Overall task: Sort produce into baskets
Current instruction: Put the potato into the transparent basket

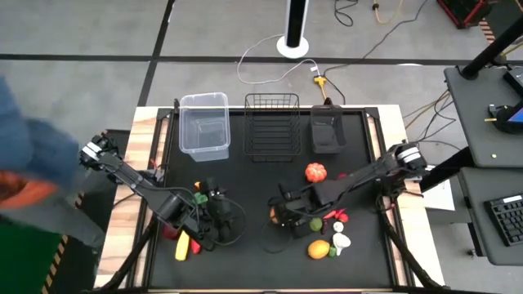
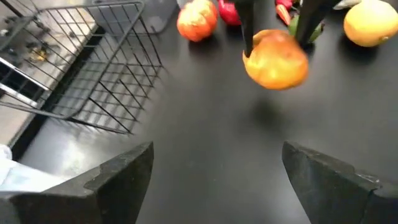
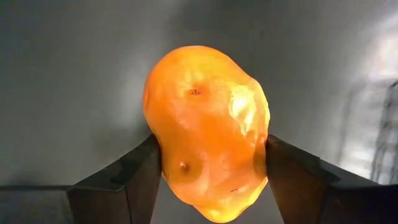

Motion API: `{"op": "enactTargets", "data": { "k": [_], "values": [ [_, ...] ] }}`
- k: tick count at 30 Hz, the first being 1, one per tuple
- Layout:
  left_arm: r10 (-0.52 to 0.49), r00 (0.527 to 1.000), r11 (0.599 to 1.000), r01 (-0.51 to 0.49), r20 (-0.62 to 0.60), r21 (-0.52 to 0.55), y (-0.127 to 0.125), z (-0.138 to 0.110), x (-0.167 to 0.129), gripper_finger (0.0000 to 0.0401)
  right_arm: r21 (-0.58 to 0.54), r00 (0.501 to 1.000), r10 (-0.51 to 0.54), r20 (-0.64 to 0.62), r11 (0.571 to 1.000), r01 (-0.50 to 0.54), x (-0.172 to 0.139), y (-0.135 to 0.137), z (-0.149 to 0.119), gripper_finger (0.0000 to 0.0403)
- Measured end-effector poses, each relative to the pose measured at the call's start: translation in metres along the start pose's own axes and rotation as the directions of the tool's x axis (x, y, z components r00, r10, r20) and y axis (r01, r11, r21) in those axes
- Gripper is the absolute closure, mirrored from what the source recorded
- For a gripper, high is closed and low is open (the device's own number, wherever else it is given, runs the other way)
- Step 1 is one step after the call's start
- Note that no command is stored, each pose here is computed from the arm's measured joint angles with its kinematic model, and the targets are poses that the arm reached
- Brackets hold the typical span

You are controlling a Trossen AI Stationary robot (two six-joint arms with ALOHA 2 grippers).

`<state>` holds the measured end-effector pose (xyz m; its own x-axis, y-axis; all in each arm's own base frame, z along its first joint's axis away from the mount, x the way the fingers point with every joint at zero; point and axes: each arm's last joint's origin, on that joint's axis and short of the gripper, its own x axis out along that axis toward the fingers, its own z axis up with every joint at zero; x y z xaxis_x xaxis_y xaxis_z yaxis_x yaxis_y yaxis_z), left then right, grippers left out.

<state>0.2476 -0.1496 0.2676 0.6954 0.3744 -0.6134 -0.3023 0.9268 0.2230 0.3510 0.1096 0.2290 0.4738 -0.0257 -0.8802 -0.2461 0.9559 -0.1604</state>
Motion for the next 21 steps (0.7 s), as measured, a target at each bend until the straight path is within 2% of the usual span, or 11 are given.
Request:
{"op": "enactTargets", "data": {
  "k": [3, 8, 10, 14, 17, 21],
  "values": [
    [0.014, 1.0, 1.0, -0.015, 0.019, 0.019, -0.002, -0.001, -0.003, 0.0066, 0.007, 0.985, -0.018, 0.17, 1.0, 0.017, -0.022, -0.006, 0.006, 0.0159],
    [0.022, 1.0, 0.999, -0.023, 0.015, 0.041, -0.002, -0.007, -0.001, 0.0074, 0.022, 0.901, -0.047, 0.432, 0.999, 0.042, -0.055, -0.016, 0.006, 0.0157],
    [0.031, 1.0, 0.998, -0.031, 0.004, 0.056, -0.002, -0.013, 0.002, 0.0078, 0.028, 0.847, -0.061, 0.528, 0.998, 0.055, -0.066, -0.018, 0.006, 0.0157],
    [0.053, 0.998, 0.997, -0.054, 0.022, 0.055, -0.001, -0.021, 0.007, 0.0084, 0.043, 0.7, -0.091, 0.709, 0.995, 0.086, -0.08, -0.02, 0.0, 0.0157],
    [0.055, 0.996, 0.998, -0.058, 0.07, 0.041, -0.003, -0.022, 0.01, 0.0086, 0.06, 0.599, -0.108, 0.793, 0.993, 0.098, -0.075, -0.018, -0.012, 0.0156],
    [0.001, 0.99, 0.999, -0.007, 0.143, 0.048, -0.008, -0.017, 0.01, 0.0086, 0.136, 0.502, -0.155, 0.851, 0.988, 0.073, -0.061, -0.016, -0.032, 0.0156]
  ]
}}
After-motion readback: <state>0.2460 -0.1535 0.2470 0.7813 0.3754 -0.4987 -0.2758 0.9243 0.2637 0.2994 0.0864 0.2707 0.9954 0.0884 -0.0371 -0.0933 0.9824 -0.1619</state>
